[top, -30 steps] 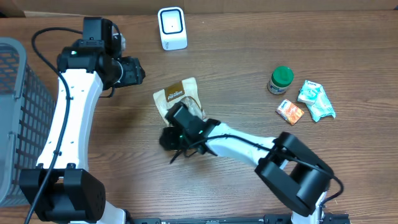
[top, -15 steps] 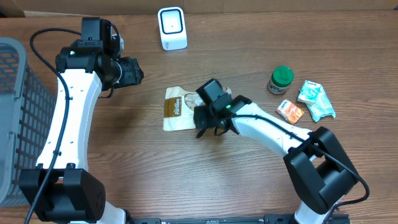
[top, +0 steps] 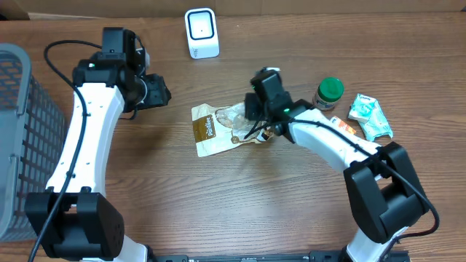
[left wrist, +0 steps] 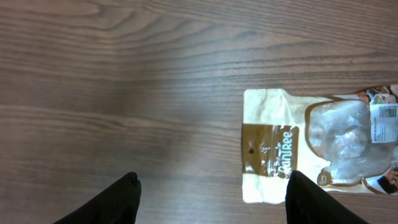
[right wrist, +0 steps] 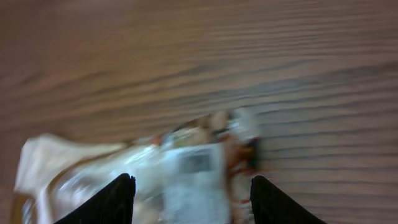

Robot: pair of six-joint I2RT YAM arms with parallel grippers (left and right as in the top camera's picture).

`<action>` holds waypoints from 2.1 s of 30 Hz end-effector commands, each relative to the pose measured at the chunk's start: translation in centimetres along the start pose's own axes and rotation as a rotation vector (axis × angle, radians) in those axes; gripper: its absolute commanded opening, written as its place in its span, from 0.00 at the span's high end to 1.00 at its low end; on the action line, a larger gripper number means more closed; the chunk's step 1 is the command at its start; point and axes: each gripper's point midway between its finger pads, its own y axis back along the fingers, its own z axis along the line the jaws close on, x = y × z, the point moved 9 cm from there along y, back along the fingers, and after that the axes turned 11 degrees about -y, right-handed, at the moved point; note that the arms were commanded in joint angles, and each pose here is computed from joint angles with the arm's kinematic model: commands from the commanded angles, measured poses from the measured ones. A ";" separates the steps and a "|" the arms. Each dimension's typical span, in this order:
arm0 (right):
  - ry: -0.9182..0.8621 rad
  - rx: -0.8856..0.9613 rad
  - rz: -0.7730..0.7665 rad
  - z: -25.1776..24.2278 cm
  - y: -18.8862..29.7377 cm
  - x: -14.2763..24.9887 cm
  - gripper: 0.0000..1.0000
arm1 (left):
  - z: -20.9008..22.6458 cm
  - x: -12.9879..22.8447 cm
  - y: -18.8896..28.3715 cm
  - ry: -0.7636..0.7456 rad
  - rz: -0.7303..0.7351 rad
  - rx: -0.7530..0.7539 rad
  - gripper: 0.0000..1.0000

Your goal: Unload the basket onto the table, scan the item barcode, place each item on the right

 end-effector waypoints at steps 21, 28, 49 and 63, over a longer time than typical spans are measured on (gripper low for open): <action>0.265 -0.406 0.170 3.1 -3.0 1.6 0.40 | -2.3 0.1 -1.6 -0.133 -0.008 0.029 0.38; 0.560 -0.556 0.224 6.3 -1.9 5.4 0.34 | -2.3 0.2 -1.6 -0.152 0.000 0.029 0.37; 0.102 -0.254 0.260 -1.8 6.9 -5.1 0.42 | -5.8 6.9 -6.9 -0.598 0.144 0.352 0.92; -0.015 -0.148 0.301 -6.7 7.0 -6.4 0.43 | -10.4 8.9 -9.2 -0.833 0.206 0.329 0.94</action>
